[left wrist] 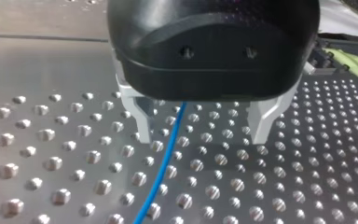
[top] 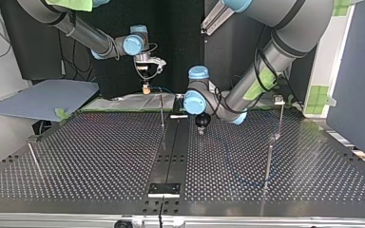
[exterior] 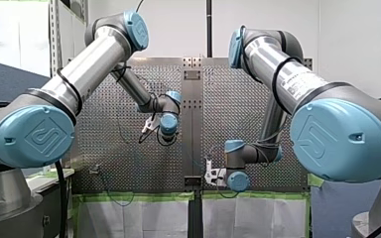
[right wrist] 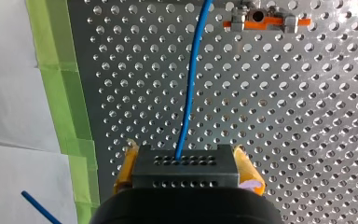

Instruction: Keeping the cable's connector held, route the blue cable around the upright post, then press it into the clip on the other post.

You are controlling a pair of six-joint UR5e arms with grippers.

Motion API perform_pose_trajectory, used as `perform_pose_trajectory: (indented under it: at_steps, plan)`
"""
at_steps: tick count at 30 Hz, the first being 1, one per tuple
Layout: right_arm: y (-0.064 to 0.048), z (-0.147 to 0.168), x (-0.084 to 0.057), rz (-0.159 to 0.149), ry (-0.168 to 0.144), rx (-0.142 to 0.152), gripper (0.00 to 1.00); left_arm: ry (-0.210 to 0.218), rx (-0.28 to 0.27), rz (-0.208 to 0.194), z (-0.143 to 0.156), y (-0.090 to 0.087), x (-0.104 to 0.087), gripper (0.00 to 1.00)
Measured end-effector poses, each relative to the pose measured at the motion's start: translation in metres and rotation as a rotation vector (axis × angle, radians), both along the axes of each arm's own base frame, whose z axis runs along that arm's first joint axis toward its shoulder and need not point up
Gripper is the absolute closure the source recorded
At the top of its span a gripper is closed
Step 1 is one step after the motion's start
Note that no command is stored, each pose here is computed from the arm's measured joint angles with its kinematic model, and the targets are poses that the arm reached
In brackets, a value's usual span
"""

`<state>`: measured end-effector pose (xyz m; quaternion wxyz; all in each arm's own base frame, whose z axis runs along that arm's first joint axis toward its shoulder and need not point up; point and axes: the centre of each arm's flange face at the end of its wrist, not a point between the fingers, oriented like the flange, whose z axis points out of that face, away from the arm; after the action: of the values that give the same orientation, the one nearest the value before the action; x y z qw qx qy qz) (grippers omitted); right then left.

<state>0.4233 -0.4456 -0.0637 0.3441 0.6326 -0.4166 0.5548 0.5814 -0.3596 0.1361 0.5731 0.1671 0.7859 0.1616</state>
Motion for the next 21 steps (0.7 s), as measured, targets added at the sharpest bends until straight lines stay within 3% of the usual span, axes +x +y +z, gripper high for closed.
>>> perform_pose_trajectory:
  at_steps: [7,12,21]
  plan:
    - [0.001,0.000,0.001,0.003,-0.001,-0.001,1.00,0.026,0.003,-0.017,-0.022,-0.004,-0.002,0.00]
    - [0.002,0.000,0.002,0.004,0.001,-0.001,1.00,0.048,0.005,-0.050,-0.042,-0.015,-0.009,0.00]
    - [0.002,0.000,0.003,0.006,0.001,-0.002,1.00,0.057,-0.008,-0.100,-0.051,-0.033,-0.019,0.00]
